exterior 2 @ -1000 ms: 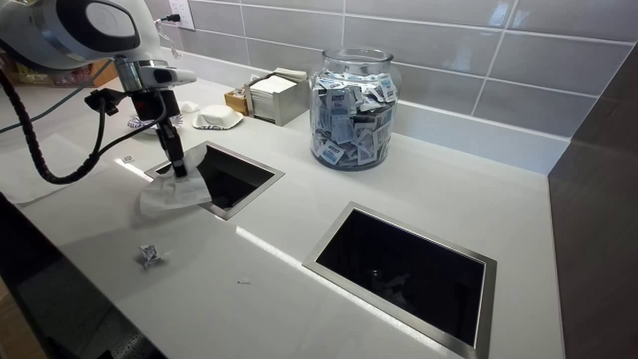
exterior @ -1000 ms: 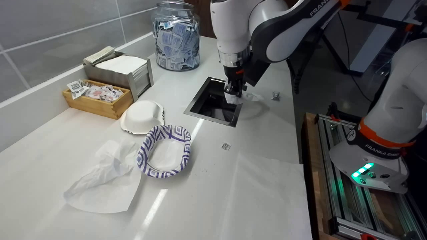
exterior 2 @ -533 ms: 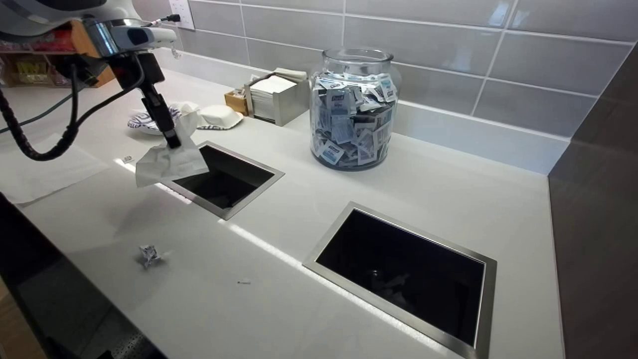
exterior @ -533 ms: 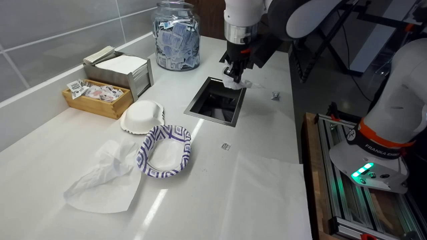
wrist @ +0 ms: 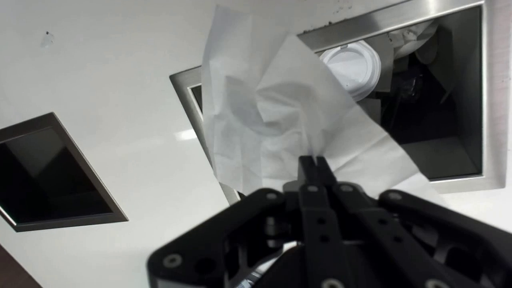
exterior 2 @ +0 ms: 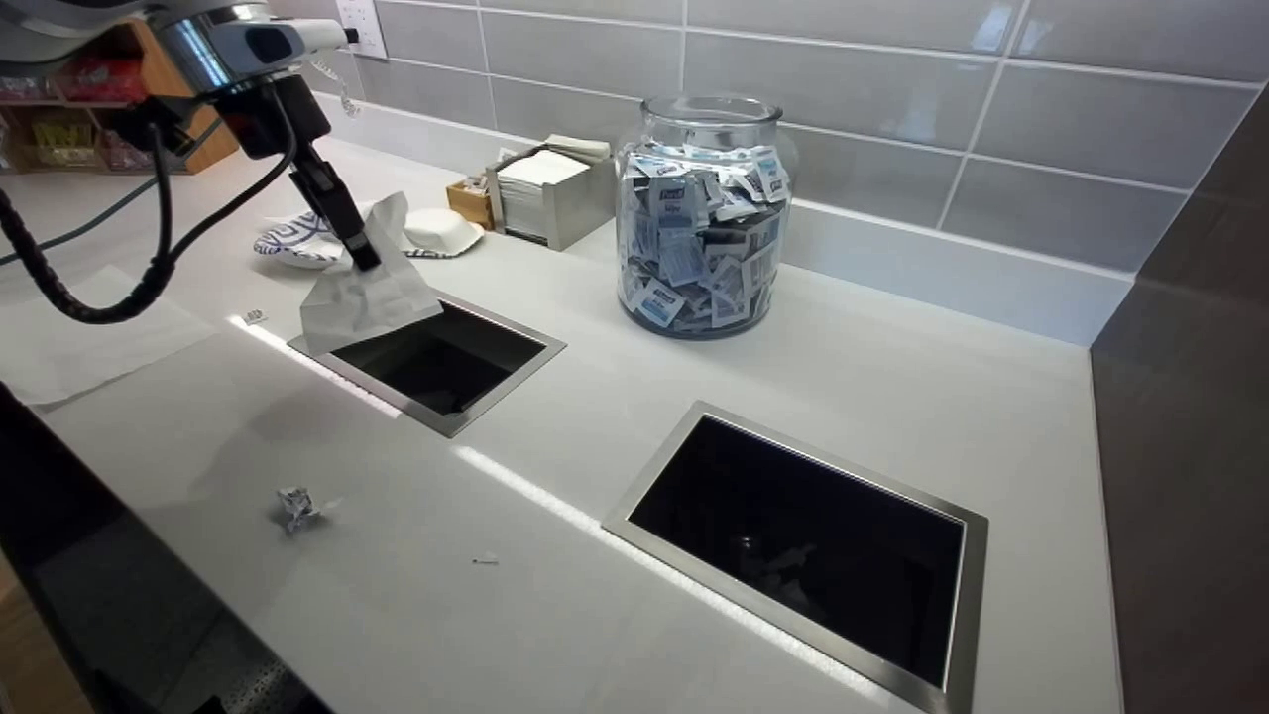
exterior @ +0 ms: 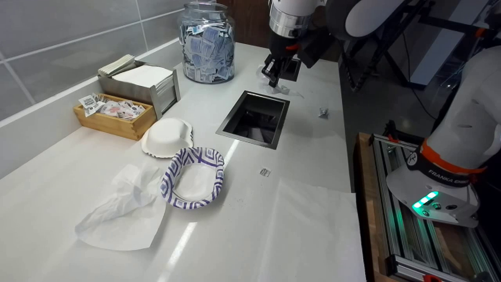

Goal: Use the paper towel to wipe the counter

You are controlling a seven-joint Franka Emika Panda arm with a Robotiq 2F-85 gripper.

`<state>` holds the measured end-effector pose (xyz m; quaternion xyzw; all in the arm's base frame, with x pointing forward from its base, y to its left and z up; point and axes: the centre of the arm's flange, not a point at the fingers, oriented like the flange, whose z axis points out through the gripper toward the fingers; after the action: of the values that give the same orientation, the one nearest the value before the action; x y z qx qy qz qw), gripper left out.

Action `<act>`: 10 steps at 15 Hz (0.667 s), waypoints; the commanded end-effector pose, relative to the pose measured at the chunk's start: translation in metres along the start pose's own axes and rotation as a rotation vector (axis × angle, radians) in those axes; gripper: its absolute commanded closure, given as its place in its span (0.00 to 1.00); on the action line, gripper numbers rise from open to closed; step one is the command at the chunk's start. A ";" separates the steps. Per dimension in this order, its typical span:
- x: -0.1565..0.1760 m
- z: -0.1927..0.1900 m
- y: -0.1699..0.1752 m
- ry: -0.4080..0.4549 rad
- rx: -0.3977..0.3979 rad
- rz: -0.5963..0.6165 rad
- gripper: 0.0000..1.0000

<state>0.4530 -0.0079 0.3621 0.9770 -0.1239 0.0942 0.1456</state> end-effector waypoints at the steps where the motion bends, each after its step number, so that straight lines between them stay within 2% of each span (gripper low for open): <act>1: -0.010 0.002 0.009 0.037 0.029 -0.017 1.00; 10: -0.001 0.005 0.017 0.085 0.047 -0.043 1.00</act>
<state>0.4546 -0.0206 0.3633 0.9778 -0.1062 0.1238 0.1316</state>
